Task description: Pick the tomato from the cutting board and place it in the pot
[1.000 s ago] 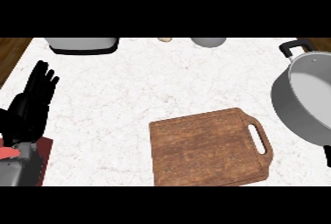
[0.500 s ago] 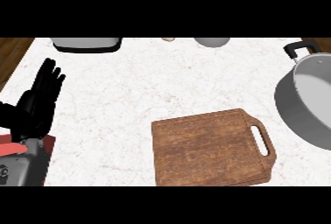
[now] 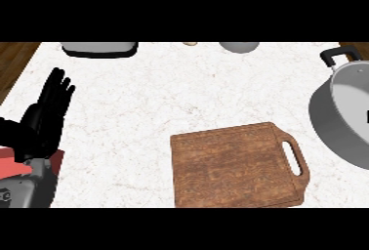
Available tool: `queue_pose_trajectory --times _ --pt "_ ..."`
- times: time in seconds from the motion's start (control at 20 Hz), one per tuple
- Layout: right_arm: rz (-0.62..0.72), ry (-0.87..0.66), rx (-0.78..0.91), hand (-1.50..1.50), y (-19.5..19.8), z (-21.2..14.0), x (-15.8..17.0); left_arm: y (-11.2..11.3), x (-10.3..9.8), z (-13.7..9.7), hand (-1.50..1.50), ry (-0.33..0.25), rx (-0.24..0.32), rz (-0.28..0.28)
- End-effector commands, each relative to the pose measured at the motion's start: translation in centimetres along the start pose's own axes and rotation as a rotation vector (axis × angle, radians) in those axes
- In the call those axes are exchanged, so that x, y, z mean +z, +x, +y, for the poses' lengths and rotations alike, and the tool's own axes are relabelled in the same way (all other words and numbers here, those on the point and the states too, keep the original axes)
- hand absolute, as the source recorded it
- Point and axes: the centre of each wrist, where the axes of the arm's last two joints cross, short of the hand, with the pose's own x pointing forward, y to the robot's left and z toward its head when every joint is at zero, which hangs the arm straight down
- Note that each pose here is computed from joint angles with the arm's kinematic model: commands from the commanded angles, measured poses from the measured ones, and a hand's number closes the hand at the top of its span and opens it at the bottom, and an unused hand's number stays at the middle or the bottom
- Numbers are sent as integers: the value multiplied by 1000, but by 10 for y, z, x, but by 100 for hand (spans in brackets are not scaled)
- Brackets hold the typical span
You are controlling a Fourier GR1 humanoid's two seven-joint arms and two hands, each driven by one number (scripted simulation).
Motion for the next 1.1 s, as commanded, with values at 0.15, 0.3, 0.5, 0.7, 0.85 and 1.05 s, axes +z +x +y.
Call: queue_pose_trajectory --times 0.15,0.3,0.5,0.7,0.85,1.05 --pt "107 125 -92 150 -25 50 -21 -1 -12 -6 0 -9 18 -3" --pt "149 213 -175 -150 -26 60 -21 0 -6 -3 0 5 -11 -6" --pt "120 306 -314 -150 -34 63 -28 8 -3 4 0 -4 6 -14" --pt "53 216 -589 -150 -29 65 -35 6 -12 7 0 21 0 -13" --pt "73 135 -717 -150 -43 56 -33 10 -14 -5 0 3 -2 -11" --pt "121 98 -827 -150 -71 15 -40 13 -6 1 0 15 -2 -16"
